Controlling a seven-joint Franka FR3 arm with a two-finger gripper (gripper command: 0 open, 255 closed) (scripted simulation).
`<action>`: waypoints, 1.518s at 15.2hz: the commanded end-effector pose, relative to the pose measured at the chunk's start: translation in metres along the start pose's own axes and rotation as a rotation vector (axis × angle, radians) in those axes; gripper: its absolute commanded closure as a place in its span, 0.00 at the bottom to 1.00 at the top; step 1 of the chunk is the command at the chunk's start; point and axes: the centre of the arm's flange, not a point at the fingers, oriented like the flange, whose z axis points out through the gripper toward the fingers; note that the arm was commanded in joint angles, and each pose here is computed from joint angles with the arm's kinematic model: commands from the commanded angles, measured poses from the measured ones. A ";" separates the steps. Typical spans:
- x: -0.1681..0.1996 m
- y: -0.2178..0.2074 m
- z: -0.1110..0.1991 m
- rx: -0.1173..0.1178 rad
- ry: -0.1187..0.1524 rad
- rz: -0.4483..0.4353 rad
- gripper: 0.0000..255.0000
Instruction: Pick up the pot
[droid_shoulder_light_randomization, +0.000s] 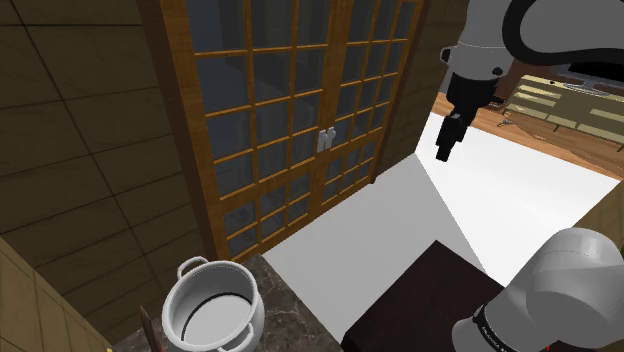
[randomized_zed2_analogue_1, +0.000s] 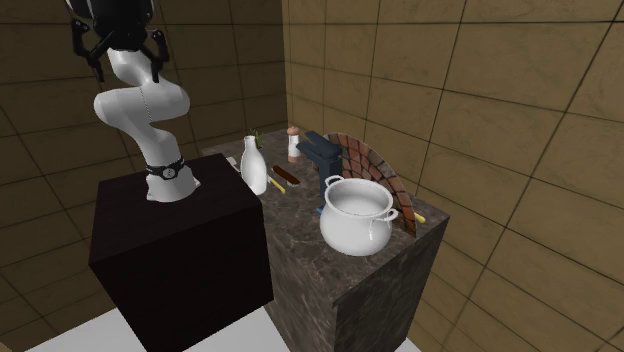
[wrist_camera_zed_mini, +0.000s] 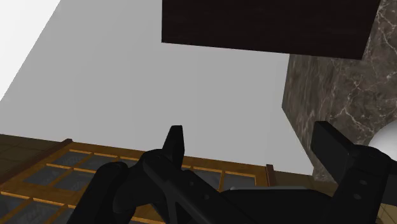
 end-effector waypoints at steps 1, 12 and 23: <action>0.000 0.000 0.000 0.000 0.000 0.000 0.00; 0.068 -0.100 0.073 0.031 0.006 0.021 0.00; 0.138 -0.201 0.143 0.062 0.012 0.043 0.00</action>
